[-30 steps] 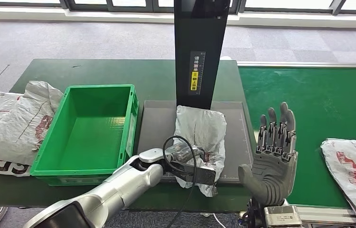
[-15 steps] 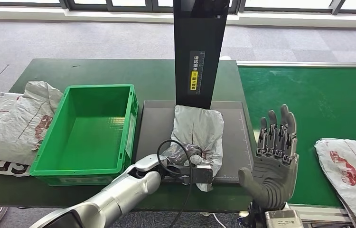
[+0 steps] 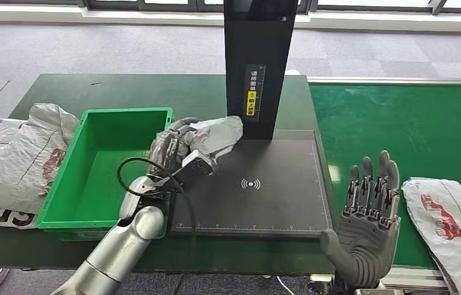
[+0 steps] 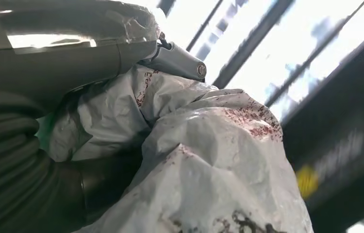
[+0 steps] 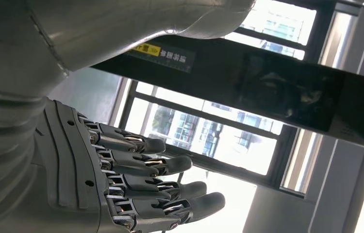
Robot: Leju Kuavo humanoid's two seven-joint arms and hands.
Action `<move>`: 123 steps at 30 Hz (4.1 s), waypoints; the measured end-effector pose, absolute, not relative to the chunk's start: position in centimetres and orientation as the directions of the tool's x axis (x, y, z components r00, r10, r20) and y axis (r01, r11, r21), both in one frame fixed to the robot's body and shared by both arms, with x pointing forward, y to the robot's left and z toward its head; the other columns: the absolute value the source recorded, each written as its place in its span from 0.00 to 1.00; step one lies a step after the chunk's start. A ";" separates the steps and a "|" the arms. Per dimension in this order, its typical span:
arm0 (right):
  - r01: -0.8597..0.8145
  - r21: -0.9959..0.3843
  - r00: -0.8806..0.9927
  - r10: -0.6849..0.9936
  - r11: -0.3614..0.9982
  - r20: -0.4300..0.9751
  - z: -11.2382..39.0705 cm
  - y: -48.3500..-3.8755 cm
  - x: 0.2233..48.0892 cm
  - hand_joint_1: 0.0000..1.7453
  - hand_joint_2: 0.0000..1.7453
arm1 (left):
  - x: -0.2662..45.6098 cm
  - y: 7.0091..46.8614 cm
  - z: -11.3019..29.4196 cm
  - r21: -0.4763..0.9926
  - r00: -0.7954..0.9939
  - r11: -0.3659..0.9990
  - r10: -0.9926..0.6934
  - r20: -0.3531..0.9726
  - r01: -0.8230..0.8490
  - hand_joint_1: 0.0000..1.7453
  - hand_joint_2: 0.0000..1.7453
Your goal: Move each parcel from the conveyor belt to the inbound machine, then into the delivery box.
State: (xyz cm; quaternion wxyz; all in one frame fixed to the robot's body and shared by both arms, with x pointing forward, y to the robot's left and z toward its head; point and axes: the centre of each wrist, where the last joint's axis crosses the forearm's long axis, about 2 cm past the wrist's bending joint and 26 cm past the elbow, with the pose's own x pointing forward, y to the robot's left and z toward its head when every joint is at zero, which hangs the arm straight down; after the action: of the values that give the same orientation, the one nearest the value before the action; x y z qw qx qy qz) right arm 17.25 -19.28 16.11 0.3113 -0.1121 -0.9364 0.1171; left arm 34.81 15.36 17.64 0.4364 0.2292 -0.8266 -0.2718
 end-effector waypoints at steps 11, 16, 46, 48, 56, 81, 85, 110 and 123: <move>0.155 -0.295 -0.778 0.301 0.943 0.552 15.9 -19.8 16.4 0.00 1.00 | 33.3 18.9 20.0 0.551 -0.538 0.772 -0.624 0.566 -0.316 1.00 1.00; 0.170 -0.292 -0.765 0.313 0.941 0.563 15.7 -20.0 16.2 0.00 1.00 | 32.8 19.6 20.3 0.513 -0.545 0.770 -0.634 0.548 -0.380 1.00 1.00; 0.121 -0.366 -0.715 0.337 0.923 0.613 15.7 -20.6 15.9 0.00 1.00 | 30.7 23.4 12.5 0.765 -0.148 0.612 -0.791 0.594 -0.201 0.00 0.00; 0.130 -0.369 -0.712 0.346 0.920 0.612 15.8 -20.8 15.8 0.00 1.00 | 30.3 23.6 12.1 0.765 -0.124 0.611 -0.791 0.599 -0.204 0.00 0.00; 0.183 -0.385 -0.695 0.396 0.905 0.600 16.1 -21.8 15.6 0.00 1.00 | 29.0 23.7 11.7 0.744 -0.057 0.628 -0.772 0.634 -0.228 0.00 0.00; 0.234 -0.849 -0.252 0.873 0.474 0.418 14.7 -28.5 17.4 0.00 1.00 | 26.8 25.3 12.5 0.639 0.041 0.619 -0.703 0.710 -0.458 0.00 0.00; 0.195 -0.900 -0.139 0.919 0.389 0.368 14.3 -30.8 16.9 0.00 1.00 | 27.0 25.2 13.2 0.470 -0.114 0.698 -0.614 0.781 -0.541 0.00 0.00; -0.335 -0.909 0.475 0.878 0.249 0.066 10.9 -54.4 14.9 0.00 1.00 | 23.2 23.0 14.4 -0.045 -0.473 0.864 -0.230 0.851 -0.502 0.00 0.00; -0.383 -0.778 0.453 0.835 0.499 0.313 6.0 -49.7 22.2 0.00 1.00 | 23.0 21.8 14.6 -0.023 -0.455 0.900 -0.198 0.868 -0.436 0.00 0.00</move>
State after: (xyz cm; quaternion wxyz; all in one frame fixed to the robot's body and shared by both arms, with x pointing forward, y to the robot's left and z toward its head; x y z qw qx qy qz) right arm 22.25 -49.69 6.03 0.7902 -0.3196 -0.3537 0.3852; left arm 22.95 21.84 14.61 0.4871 0.1879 -0.8441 0.1222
